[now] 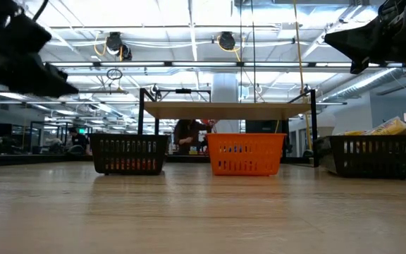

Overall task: Pick & Place Office Desk Supplies
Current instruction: Put the left black bin on the shelf

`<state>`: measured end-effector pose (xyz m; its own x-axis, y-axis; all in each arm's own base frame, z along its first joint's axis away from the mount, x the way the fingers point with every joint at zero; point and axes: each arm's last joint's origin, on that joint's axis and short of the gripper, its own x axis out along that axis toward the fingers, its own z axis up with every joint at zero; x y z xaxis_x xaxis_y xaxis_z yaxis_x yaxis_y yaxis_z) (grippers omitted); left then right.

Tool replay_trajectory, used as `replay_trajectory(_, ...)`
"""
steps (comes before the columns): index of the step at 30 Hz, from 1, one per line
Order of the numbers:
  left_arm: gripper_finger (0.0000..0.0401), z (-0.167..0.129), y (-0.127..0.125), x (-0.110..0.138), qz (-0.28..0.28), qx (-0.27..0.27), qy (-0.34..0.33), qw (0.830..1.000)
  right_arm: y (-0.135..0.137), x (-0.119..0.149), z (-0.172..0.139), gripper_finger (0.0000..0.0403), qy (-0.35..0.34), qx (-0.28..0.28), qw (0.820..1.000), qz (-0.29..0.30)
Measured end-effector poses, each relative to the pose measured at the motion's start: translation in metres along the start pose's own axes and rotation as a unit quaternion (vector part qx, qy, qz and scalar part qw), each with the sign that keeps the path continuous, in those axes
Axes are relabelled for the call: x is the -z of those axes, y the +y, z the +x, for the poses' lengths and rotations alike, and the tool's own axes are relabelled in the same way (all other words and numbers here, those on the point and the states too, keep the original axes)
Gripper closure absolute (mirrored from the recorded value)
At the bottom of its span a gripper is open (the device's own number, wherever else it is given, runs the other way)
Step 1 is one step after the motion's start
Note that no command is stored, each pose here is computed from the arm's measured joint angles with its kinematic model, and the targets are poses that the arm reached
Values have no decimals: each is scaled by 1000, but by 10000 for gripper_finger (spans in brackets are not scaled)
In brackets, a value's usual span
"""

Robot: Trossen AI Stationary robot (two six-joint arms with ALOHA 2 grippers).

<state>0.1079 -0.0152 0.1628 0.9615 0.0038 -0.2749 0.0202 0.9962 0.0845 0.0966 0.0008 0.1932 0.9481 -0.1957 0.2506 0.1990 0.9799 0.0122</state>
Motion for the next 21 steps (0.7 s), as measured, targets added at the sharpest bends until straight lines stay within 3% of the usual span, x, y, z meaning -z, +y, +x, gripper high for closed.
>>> replay_trajectory(4,386,0,1,-8,-3,-10,-39,999,0,0,0,403,0,0,1000,0)
replay_trajectory(10,398,0,3,-2,-11,-53,-8,998,0,0,0,403,0,0,1000,0)
replay_trajectory(16,382,0,3,-1,-25,-56,-1,998,0,0,0,403,0,0,1000,0)
replay_trajectory(21,393,0,3,-8,-85,-45,-20,995,0,0,0,403,0,0,1000,0)
